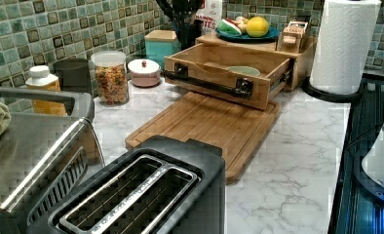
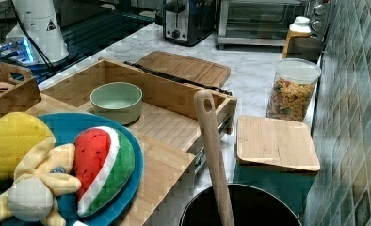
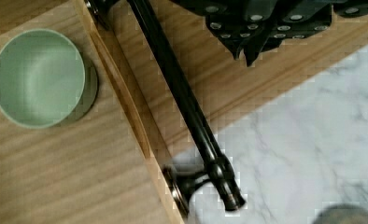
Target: Close the drawer.
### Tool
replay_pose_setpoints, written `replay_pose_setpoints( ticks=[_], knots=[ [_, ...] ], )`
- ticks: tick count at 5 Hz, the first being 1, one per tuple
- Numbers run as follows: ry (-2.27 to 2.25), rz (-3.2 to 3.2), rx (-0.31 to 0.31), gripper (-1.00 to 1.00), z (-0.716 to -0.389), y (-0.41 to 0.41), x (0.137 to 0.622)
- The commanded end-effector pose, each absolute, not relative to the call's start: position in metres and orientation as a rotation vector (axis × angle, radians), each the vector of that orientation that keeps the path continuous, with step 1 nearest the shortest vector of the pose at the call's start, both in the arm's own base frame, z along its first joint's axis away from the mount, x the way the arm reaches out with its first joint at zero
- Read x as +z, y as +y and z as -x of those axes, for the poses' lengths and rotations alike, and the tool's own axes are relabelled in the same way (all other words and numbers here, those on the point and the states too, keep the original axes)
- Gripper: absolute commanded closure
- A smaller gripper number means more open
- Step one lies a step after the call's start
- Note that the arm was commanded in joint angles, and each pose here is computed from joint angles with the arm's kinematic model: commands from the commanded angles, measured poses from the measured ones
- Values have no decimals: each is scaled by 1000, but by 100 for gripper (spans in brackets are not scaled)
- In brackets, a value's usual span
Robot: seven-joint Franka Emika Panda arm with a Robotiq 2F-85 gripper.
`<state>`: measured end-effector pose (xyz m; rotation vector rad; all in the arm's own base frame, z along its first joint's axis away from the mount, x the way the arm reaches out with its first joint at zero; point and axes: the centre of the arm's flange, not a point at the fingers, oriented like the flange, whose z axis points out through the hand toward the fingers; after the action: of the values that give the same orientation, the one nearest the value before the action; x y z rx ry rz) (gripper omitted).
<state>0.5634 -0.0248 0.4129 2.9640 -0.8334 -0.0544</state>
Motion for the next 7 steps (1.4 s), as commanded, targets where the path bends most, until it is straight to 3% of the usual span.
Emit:
replay_pose_setpoints(
  ticks=[1,2,4,7],
  knots=[
    [-347,-3019,25,100,-552,56,396],
    [-220,-2991,80,100,-552,55,381],
    [-218,-2956,-71,100,-567,34,326],
    [-132,-2884,-12,100,-542,18,270]
  ],
)
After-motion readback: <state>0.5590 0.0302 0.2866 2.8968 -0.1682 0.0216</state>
